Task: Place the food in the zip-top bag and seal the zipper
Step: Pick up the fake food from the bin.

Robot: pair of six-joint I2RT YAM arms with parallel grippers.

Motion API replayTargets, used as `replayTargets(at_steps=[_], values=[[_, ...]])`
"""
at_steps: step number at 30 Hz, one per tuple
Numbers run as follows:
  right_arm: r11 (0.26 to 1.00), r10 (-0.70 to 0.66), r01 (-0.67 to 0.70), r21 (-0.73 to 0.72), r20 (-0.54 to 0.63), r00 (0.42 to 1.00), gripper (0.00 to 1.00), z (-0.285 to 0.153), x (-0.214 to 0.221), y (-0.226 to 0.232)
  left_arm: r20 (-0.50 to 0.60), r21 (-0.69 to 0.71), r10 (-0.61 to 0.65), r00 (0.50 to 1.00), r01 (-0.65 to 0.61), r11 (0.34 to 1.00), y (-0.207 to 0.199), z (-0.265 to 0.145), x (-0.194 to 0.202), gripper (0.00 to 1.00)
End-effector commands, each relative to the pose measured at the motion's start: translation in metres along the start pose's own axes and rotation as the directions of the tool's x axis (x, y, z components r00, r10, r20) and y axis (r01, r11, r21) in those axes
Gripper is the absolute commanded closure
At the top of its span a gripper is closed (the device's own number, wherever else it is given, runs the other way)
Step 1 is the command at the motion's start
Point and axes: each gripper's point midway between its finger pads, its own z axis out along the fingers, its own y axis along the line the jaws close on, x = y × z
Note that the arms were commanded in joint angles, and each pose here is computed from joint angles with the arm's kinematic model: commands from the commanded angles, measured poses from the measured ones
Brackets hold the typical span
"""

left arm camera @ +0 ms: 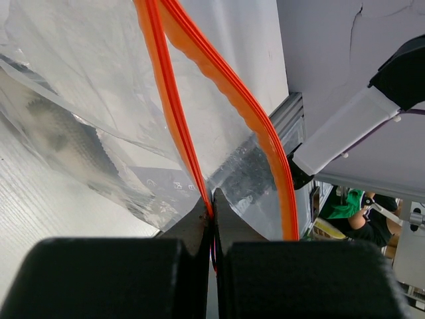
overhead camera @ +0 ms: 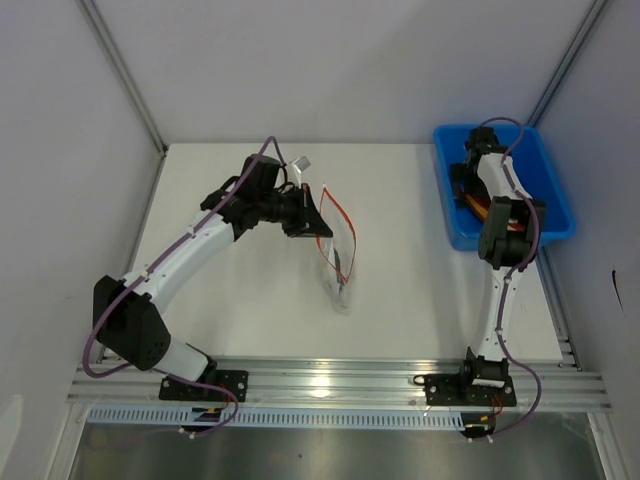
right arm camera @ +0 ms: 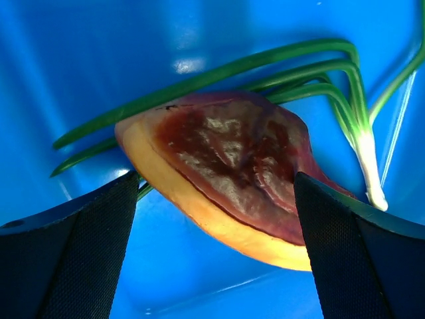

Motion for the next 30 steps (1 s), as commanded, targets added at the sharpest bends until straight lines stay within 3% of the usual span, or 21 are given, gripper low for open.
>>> replayTargets(at_steps=[1,7,10,11,13,16,17,19,24,30], values=[[0.998,-0.044,0.044,0.037,0.004,0.999,0.01,0.003,-0.009,-0.004,0.02,0.045,0.056,0.998,-0.057,0.997,-0.02,-0.006,-0.011,0.99],[0.997,-0.021,0.021,0.078,-0.002,1.0,0.02,0.018,-0.011,-0.007,0.01,0.025,0.048,0.999,-0.048,0.999,-0.016,-0.004,-0.01,0.99],[0.997,-0.008,0.008,0.072,0.001,1.0,0.1,0.022,-0.011,-0.002,0.006,0.02,0.043,0.999,-0.043,0.999,-0.014,-0.003,-0.009,0.99],[0.999,-0.007,0.007,0.05,0.003,1.0,0.22,0.023,-0.011,0.002,0.005,0.017,0.04,0.999,-0.04,0.999,-0.013,-0.003,-0.009,0.99],[0.999,-0.003,0.003,0.042,0.004,1.0,0.3,0.023,-0.011,0.004,0.005,0.015,0.039,0.999,-0.039,0.999,-0.012,-0.003,-0.009,0.99],[0.999,0.002,-0.002,0.045,0.0,1.0,0.53,0.02,-0.008,0.004,0.009,0.016,0.042,0.999,-0.042,0.999,-0.013,-0.003,-0.009,0.99],[0.999,0.006,-0.006,0.052,0.002,1.0,0.69,0.018,-0.008,0.003,0.006,0.016,0.04,0.999,-0.04,0.999,-0.012,-0.003,-0.009,1.0],[0.998,0.021,-0.022,0.064,0.021,1.0,0.81,0.012,-0.009,-0.001,0.008,0.017,0.04,0.999,-0.04,0.999,-0.013,-0.003,-0.009,1.0],[0.992,0.078,-0.087,0.091,0.096,0.992,0.99,-0.015,-0.02,-0.013,0.005,0.028,0.042,0.999,-0.042,0.999,-0.015,-0.003,-0.008,0.99],[0.983,0.113,-0.132,0.126,0.152,0.982,1.0,-0.041,-0.037,-0.026,0.017,0.033,0.049,0.999,-0.049,0.998,-0.017,-0.006,-0.007,0.99]])
